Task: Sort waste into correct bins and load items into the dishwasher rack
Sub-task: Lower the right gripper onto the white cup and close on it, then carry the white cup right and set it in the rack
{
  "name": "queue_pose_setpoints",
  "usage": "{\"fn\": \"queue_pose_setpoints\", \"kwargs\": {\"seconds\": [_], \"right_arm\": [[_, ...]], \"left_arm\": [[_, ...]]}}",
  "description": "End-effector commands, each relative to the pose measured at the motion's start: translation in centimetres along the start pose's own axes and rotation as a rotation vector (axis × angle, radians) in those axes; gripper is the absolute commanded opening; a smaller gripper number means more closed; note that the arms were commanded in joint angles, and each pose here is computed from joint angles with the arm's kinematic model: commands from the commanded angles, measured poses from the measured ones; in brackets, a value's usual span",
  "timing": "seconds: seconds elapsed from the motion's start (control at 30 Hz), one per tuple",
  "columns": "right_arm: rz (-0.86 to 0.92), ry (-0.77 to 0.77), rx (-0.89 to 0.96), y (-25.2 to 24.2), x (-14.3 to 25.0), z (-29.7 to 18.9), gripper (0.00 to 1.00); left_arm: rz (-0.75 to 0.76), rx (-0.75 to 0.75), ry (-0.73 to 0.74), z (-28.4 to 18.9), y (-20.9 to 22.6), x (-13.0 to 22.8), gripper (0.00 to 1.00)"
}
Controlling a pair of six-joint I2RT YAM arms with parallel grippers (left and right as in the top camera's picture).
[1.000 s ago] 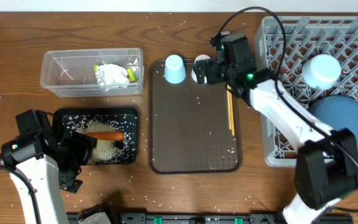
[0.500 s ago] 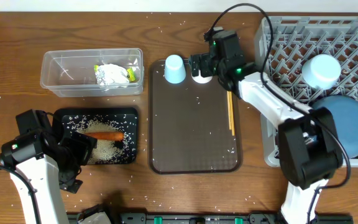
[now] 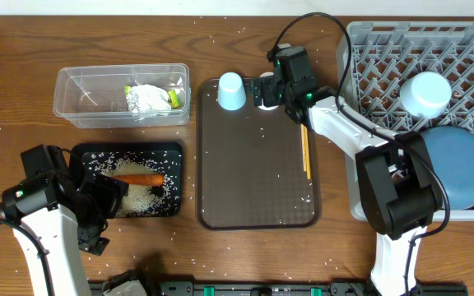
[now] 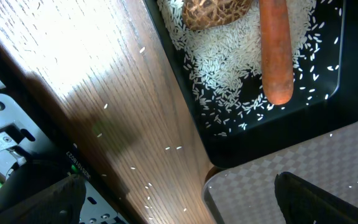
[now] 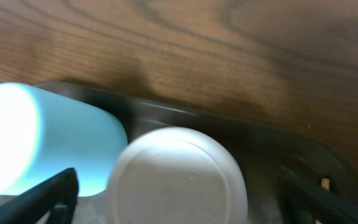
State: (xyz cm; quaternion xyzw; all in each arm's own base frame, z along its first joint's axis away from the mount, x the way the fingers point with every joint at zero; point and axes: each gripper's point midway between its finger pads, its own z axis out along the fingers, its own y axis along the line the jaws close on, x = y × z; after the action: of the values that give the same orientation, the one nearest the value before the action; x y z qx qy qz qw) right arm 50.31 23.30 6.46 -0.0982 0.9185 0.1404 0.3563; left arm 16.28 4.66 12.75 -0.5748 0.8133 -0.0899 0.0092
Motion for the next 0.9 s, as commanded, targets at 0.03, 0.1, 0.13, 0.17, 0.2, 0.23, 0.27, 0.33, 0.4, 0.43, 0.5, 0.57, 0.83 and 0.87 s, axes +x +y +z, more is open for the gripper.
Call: {"fn": "queue_pose_setpoints", "kwargs": {"seconds": [0.03, 0.1, 0.13, 0.17, 0.2, 0.23, 0.27, 0.33, 0.4, 0.43, 0.5, 0.57, 0.83, 0.87], "right_arm": [[-0.007, 0.010, 0.013, 0.1, 0.4, 0.9, 0.85], [0.001, 0.010, 0.013, 0.1, 0.4, 0.9, 0.79], [0.003, 0.011, 0.013, 0.1, 0.5, 0.9, 0.78], [0.013, 0.014, 0.014, 0.1, 0.5, 0.8, 0.77], [0.019, 0.017, 0.015, 0.1, 0.6, 0.8, 0.76], [0.026, 0.019, 0.015, 0.1, 0.7, 0.8, 0.74], [0.038, 0.021, 0.015, 0.1, 0.7, 0.8, 0.72], [0.054, 0.024, 0.011, 0.2, 0.7, 0.6, 0.63], [0.055, 0.022, 0.001, 0.4, 0.4, 0.1, 0.56], [0.054, 0.014, 0.000, 0.4, -0.1, -0.3, 0.56], [0.057, -0.002, 0.000, 0.4, -0.8, -1.2, 0.56], [0.062, -0.021, 0.001, 0.2, -1.8, -2.2, 0.56], [0.121, -0.139, 0.045, -3.6, -7.1, -9.4, 0.56], [0.137, -0.158, 0.061, -4.7, -7.8, -10.6, 0.56]], "left_arm": [[-0.018, -0.010, -0.005, 0.0, 0.2, -0.1, 0.98], [-0.018, -0.010, -0.005, 0.0, 0.2, -0.1, 0.98], [-0.018, -0.010, -0.005, 0.0, 0.2, -0.1, 0.98], [-0.018, -0.010, -0.005, 0.0, 0.2, -0.1, 0.98], [-0.018, -0.010, -0.004, 0.0, 0.2, -0.1, 0.98], [-0.018, -0.010, -0.004, 0.0, 0.2, -0.1, 0.98], [-0.018, -0.010, -0.005, 0.0, 0.2, -0.1, 0.98], [-0.018, -0.010, -0.005, 0.0, 0.2, -0.1, 0.98], [-0.018, -0.010, -0.004, 0.0, 0.2, -0.1, 0.98], [-0.018, -0.010, -0.005, 0.0, 0.2, -0.1, 0.98], [-0.018, -0.010, -0.004, 0.0, 0.2, -0.1, 0.98], [-0.018, -0.010, -0.005, 0.0, 0.2, -0.1, 0.98], [-0.018, -0.010, -0.005, 0.0, 0.2, -0.1, 0.98], [-0.018, -0.010, -0.005, 0.0, 0.2, -0.1, 0.98]]}}
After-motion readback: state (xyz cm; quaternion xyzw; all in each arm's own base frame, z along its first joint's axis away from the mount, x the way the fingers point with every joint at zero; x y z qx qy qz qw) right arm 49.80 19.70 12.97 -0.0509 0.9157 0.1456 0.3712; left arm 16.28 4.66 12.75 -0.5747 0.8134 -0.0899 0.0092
